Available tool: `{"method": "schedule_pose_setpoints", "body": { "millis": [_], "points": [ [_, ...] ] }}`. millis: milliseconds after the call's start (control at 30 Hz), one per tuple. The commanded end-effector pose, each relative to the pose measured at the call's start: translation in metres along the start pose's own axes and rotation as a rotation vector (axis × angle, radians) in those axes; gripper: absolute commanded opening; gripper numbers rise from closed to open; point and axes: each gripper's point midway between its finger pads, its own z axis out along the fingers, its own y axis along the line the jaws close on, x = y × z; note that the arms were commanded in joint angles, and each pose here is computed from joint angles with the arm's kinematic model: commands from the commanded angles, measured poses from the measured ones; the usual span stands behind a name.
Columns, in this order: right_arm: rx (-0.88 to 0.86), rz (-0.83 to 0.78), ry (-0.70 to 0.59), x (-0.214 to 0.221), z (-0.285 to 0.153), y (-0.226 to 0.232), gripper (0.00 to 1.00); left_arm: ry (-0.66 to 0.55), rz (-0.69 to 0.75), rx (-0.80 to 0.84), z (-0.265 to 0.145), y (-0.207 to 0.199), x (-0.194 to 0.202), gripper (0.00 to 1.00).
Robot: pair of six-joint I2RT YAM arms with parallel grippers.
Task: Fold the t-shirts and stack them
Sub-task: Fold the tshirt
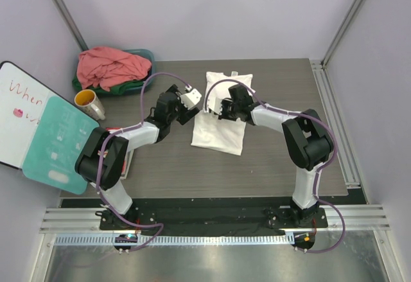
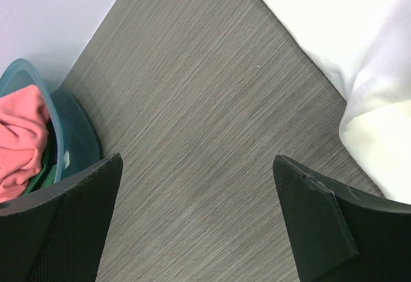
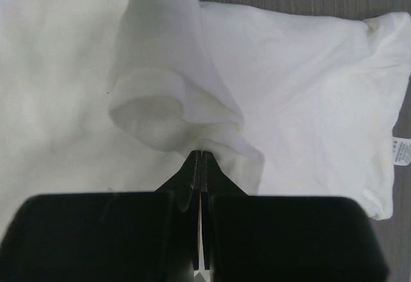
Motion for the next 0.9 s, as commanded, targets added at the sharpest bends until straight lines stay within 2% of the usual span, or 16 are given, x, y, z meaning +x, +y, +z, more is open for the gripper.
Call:
{"method": "schedule_pose_setpoints", "body": {
  "millis": [0, 300, 400, 500, 533, 567, 600, 667, 733, 767, 833, 867],
  "points": [
    [0.187, -0.085, -0.006, -0.009, -0.01, -0.054, 0.01, -0.068, -0.031, -0.023, 0.0, 0.011, -0.022, 1.0],
    [0.377, -0.111, 0.024, 0.003, -0.018, -0.101, 0.02, -0.079, -0.038, -0.008, 0.001, 0.008, -0.025, 1.0],
    [0.416, -0.1, 0.033, 0.005, -0.026, -0.117, 0.03, -0.13, -0.026, 0.06, -0.004, -0.002, -0.036, 1.0],
    [0.411, -0.037, 0.021, 0.003, -0.039, -0.13, 0.02, -0.217, -0.005, 0.274, -0.017, -0.034, -0.048, 1.0],
    [0.353, -0.008, 0.017, 0.006, -0.042, -0.128, 0.01, -0.287, 0.009, 0.415, -0.027, -0.055, -0.058, 1.0],
    [0.32, 0.02, 0.006, 0.005, -0.043, -0.126, 0.01, -0.323, 0.053, 0.475, -0.032, -0.061, -0.064, 1.0],
    [0.276, 0.042, 0.013, 0.008, -0.045, -0.119, 0.01, -0.295, 0.07, 0.574, -0.04, -0.079, -0.054, 1.0],
    [0.176, 0.07, 0.016, 0.014, -0.05, -0.102, 0.01, -0.345, 0.117, 0.737, -0.053, -0.099, -0.058, 1.0],
    [0.125, 0.073, 0.027, 0.02, -0.056, -0.084, 0.01, -0.33, 0.104, 0.825, -0.05, -0.11, -0.05, 1.0],
    [0.112, 0.071, 0.03, 0.023, -0.057, -0.079, 0.01, -0.369, 0.12, 0.899, -0.056, -0.112, -0.06, 1.0],
    [0.094, 0.059, 0.046, 0.029, -0.061, -0.066, 0.01, -0.358, 0.104, 0.981, -0.049, -0.119, -0.053, 0.99],
    [0.087, 0.063, 0.051, 0.032, -0.061, -0.062, 0.01, -0.356, 0.1, 1.02, -0.049, -0.114, -0.062, 0.98]
  ]
}}
